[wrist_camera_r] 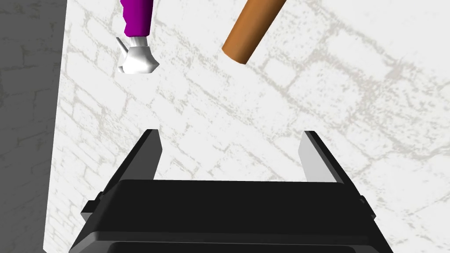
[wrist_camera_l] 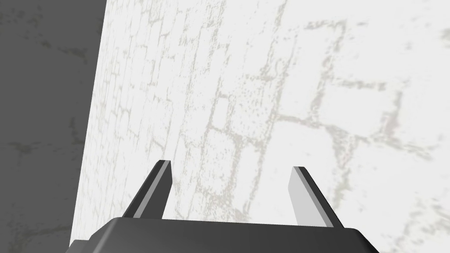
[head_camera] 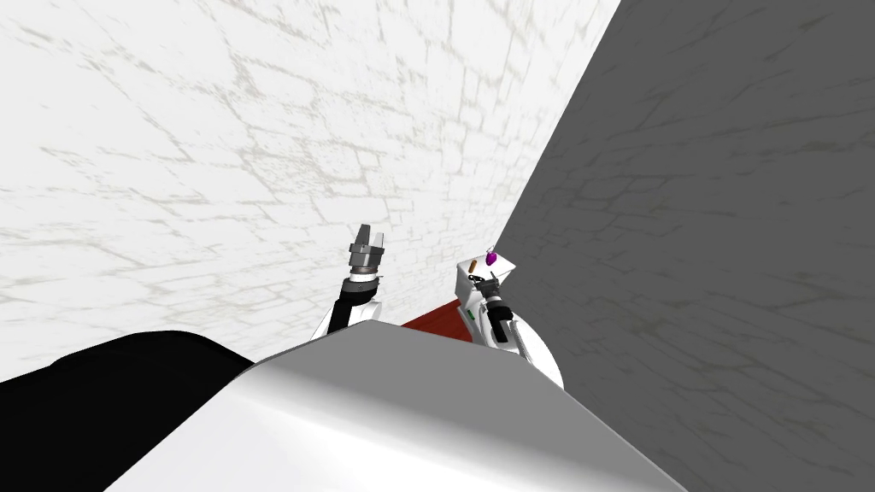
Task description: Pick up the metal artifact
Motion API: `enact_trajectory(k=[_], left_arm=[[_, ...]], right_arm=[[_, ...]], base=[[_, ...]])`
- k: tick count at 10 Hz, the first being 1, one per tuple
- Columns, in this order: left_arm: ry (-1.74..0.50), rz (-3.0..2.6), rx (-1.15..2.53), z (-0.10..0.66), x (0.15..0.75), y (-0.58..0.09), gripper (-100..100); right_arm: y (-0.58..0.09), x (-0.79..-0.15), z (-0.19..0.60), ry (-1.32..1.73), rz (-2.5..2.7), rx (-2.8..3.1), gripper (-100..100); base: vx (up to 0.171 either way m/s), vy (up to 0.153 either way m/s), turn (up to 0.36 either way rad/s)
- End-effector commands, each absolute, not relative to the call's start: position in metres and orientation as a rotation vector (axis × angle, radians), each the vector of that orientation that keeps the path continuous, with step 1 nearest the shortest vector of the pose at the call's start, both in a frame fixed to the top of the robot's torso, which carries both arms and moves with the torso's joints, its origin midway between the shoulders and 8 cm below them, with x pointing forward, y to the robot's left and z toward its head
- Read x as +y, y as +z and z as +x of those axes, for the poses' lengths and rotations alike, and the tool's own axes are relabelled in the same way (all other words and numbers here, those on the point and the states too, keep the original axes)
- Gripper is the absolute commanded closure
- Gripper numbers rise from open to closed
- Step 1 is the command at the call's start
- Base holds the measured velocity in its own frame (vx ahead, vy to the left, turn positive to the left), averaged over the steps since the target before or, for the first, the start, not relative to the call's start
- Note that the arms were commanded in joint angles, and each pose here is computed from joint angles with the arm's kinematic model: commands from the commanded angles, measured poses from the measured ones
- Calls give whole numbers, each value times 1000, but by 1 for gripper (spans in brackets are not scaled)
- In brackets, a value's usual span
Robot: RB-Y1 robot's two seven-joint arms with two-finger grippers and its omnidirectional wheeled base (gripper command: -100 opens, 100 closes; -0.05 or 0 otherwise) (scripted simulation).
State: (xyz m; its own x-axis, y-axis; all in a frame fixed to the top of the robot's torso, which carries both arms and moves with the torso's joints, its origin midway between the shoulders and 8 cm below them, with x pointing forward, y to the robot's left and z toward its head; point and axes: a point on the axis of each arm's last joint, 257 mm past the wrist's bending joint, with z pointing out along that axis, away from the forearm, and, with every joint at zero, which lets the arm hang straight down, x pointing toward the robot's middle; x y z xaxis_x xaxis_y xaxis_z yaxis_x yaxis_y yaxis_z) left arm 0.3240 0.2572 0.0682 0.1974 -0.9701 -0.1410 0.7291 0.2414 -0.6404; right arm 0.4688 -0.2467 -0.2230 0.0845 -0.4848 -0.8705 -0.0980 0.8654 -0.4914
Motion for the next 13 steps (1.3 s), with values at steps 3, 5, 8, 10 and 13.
enact_trajectory(k=[3,5,8,10,13], left_arm=[[-1258,-492,590,324,257,68,0],[-1258,-492,590,324,257,68,0],[-1258,-492,590,324,257,68,0],[-1258,-492,590,324,257,68,0],[-1258,-492,590,324,257,68,0]], right_arm=[[-252,-251,474,-442,-608,1513,-100],[-265,-253,476,-505,-668,1526,-100],[-287,-256,479,-611,-772,1545,-100],[-297,-257,480,-659,-820,1551,-100],[-313,-258,481,-742,-906,1558,-100]], base=[[6,-1,63],[9,-3,76],[8,-5,58],[7,-7,44],[9,-9,57]])
